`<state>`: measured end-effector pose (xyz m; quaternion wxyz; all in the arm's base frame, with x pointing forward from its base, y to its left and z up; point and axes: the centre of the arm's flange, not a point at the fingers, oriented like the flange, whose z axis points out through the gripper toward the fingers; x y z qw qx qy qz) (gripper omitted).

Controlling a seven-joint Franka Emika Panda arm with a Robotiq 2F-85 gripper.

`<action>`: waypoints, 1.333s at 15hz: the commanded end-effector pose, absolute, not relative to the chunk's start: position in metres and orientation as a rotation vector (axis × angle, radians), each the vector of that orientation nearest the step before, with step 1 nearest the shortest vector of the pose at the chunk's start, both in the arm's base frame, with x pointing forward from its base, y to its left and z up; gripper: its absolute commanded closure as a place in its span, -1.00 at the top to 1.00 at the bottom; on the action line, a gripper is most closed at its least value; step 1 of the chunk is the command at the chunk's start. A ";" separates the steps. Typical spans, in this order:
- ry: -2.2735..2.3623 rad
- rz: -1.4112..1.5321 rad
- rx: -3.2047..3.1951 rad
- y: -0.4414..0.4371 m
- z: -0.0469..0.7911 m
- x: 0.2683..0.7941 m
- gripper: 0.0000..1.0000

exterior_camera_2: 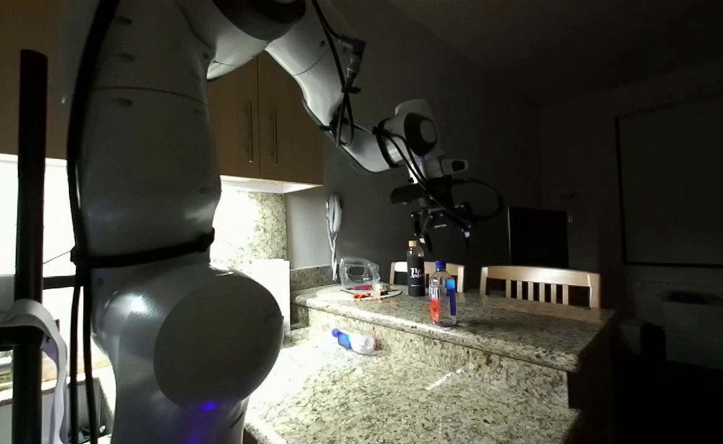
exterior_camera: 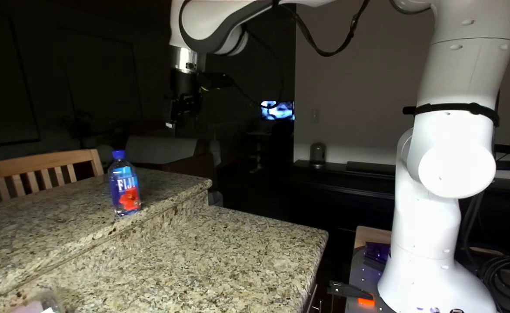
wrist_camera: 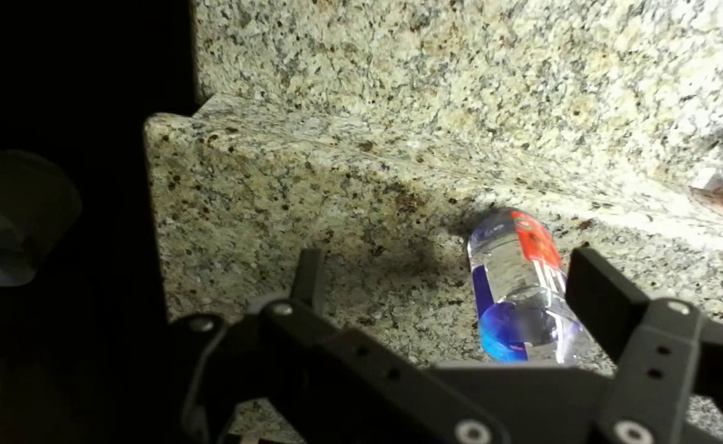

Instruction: Put the water bottle on the counter below

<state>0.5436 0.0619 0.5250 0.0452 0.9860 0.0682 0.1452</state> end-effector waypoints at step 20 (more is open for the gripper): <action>0.305 0.494 3.117 0.155 0.484 0.710 0.42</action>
